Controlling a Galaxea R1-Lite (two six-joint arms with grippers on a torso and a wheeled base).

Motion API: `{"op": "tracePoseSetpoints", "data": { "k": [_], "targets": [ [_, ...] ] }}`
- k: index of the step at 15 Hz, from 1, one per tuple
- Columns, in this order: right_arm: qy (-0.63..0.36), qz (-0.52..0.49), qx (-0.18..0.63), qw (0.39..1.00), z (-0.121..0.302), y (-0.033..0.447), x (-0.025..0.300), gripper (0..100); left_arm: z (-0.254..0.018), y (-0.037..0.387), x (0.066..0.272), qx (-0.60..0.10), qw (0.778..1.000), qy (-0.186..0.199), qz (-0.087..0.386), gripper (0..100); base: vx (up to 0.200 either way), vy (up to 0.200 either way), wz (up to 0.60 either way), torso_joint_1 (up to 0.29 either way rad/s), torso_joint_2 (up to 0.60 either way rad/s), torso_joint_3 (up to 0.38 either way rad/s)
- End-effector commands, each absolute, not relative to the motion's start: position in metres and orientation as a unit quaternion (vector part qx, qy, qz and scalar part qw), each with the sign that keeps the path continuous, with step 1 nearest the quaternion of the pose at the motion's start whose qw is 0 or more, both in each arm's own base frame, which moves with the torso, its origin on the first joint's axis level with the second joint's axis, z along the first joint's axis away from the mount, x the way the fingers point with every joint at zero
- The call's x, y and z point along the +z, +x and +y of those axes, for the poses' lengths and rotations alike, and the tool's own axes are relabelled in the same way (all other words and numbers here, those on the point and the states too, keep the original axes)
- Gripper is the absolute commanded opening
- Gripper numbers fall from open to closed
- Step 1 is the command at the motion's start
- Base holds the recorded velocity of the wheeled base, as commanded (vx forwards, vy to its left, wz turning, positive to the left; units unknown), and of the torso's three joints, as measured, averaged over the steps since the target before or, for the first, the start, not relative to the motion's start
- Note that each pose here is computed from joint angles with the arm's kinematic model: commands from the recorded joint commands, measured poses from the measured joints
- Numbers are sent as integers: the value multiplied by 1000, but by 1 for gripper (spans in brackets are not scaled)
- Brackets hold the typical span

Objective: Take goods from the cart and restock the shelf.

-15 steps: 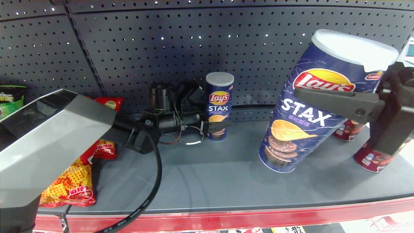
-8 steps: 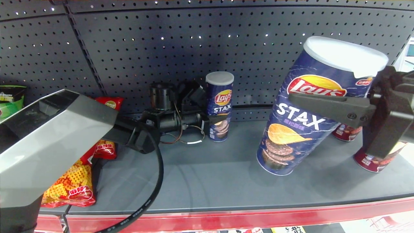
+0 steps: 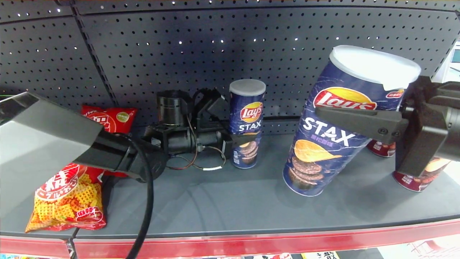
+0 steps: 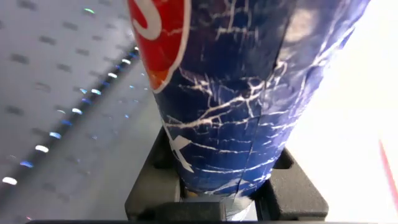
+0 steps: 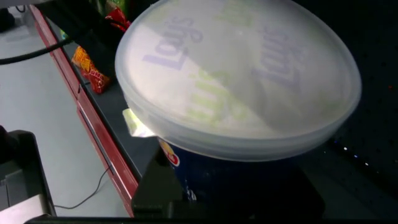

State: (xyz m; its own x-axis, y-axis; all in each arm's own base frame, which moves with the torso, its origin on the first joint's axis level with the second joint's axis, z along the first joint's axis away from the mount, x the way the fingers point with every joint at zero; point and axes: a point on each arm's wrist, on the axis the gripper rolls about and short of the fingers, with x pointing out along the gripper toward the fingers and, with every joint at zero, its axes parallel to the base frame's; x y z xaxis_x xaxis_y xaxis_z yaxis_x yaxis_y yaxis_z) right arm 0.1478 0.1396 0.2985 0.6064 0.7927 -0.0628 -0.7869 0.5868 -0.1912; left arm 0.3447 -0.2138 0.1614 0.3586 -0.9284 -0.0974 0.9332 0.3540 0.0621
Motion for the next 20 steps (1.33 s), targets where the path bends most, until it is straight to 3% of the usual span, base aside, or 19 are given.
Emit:
{"op": "tracePoseSetpoints", "data": {
  "k": [1,7,20],
  "targets": [
    [-101,-12,444,890,140,148,297,0,-212,316,180,-579,813,54,11,0,0,0,0,0,0,0],
    [-99,-20,442,891,140,149,302,0,-208,262,160,-605,791,52,70,0,0,0,0,0,0,0],
    [-100,-18,443,891,149,158,304,0,-200,251,138,-600,790,53,115,0,0,0,0,0,0,0]
  ]
}}
